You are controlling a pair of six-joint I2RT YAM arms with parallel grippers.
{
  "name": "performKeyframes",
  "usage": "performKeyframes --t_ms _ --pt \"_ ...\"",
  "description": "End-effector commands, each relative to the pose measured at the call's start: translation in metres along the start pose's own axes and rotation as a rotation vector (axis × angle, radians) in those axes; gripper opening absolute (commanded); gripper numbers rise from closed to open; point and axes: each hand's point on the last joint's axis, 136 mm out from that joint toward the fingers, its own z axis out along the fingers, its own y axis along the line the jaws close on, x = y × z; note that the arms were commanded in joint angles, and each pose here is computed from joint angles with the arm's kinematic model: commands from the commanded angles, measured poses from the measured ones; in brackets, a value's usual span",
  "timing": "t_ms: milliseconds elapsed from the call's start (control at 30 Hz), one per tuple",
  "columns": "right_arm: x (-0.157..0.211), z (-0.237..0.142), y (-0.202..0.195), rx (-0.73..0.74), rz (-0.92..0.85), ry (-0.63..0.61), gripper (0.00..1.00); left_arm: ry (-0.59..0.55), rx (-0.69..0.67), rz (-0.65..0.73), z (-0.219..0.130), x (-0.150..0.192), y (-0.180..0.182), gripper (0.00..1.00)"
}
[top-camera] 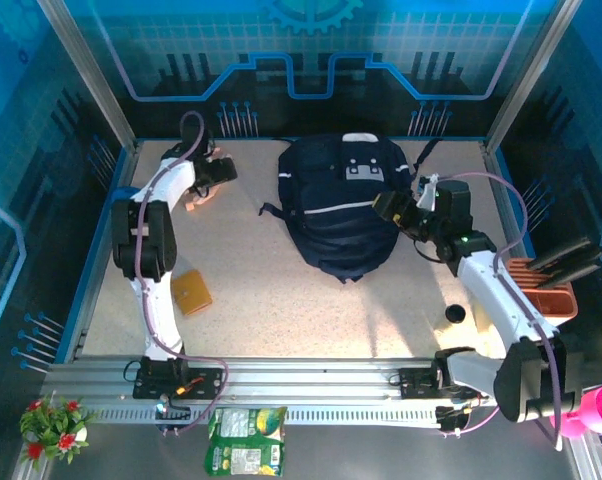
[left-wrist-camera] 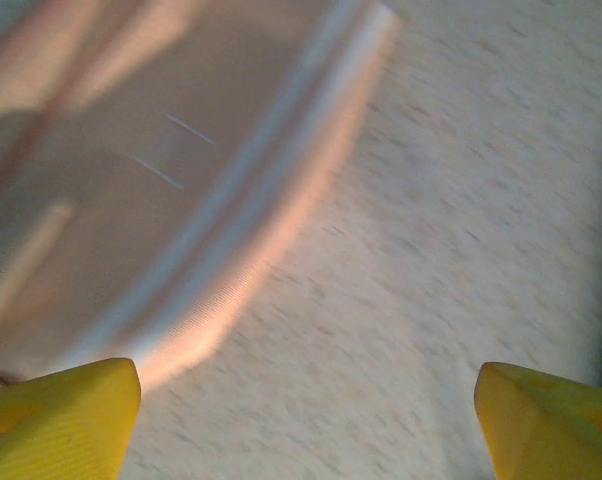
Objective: Pack the student bag
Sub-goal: Move the pencil pouch to the middle-left of the table.
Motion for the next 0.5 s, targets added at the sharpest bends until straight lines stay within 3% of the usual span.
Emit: performKeyframes --t_ms 0,200,467 --pt "-0.009 -0.014 -0.004 0.067 -0.052 -0.028 0.78 0.046 -0.068 -0.024 0.011 0.001 0.012 0.89" --pt "-0.01 -0.016 0.009 0.04 -0.081 -0.032 0.83 0.195 -0.061 -0.04 0.027 0.018 0.019 0.9" --pt "-0.01 -0.005 0.025 0.007 -0.108 -0.008 0.85 0.358 -0.013 -0.127 0.037 0.068 0.014 0.9"
